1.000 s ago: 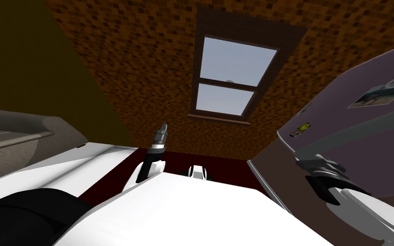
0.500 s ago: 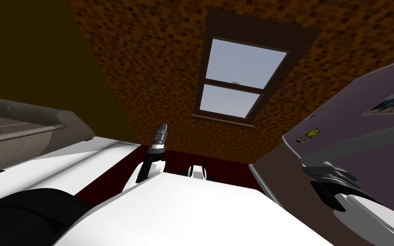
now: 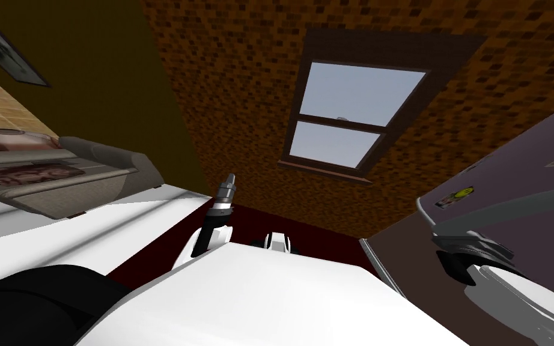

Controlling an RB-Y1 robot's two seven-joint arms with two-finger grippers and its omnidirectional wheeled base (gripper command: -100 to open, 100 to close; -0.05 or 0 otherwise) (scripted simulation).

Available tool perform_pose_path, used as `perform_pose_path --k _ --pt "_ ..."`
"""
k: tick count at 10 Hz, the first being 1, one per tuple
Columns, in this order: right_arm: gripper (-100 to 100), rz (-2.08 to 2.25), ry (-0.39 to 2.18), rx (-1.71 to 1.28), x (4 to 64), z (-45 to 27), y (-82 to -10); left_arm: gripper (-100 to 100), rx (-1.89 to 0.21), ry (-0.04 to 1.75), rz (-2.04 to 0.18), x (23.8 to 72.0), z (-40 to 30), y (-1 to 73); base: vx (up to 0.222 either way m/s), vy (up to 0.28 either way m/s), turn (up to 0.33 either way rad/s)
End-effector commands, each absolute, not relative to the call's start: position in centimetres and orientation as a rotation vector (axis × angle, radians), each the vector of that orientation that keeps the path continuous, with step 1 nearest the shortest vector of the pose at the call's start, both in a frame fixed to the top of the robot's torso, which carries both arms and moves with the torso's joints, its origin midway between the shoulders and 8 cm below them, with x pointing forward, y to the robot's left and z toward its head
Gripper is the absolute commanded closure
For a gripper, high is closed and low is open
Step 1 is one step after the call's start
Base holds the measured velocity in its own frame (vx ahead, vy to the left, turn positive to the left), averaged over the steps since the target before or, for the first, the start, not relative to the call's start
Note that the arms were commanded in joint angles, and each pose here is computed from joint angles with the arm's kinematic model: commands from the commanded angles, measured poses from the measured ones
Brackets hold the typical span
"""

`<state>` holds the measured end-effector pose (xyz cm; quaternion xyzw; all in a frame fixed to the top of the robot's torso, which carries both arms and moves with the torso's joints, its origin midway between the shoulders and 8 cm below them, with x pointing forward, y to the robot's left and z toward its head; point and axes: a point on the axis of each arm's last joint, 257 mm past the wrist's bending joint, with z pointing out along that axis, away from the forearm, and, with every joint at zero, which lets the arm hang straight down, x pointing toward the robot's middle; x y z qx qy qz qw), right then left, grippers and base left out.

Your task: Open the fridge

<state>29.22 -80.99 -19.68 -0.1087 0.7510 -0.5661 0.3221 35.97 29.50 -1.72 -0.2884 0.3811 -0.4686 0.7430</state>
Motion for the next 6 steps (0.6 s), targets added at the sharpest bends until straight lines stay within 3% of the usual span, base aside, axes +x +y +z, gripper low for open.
perform_pose_path --k 1,4,6 --pt "100 -1.534 2.005 -0.247 27.1 -19.6 -83.4 0 -0.632 0.835 -1.027 36.0 -1.7 29.5 0.024 0.031 0.212" --pt "100 -1.534 2.005 -0.247 27.1 -19.6 -83.4 0 -0.632 0.835 -1.026 36.0 -1.7 29.5 -0.024 -0.001 0.013" --pt "100 -1.542 1.996 -0.272 28.2 -19.6 -82.4 0 -0.632 0.835 -1.026 36.0 -1.8 29.5 0.125 0.155 -0.288"
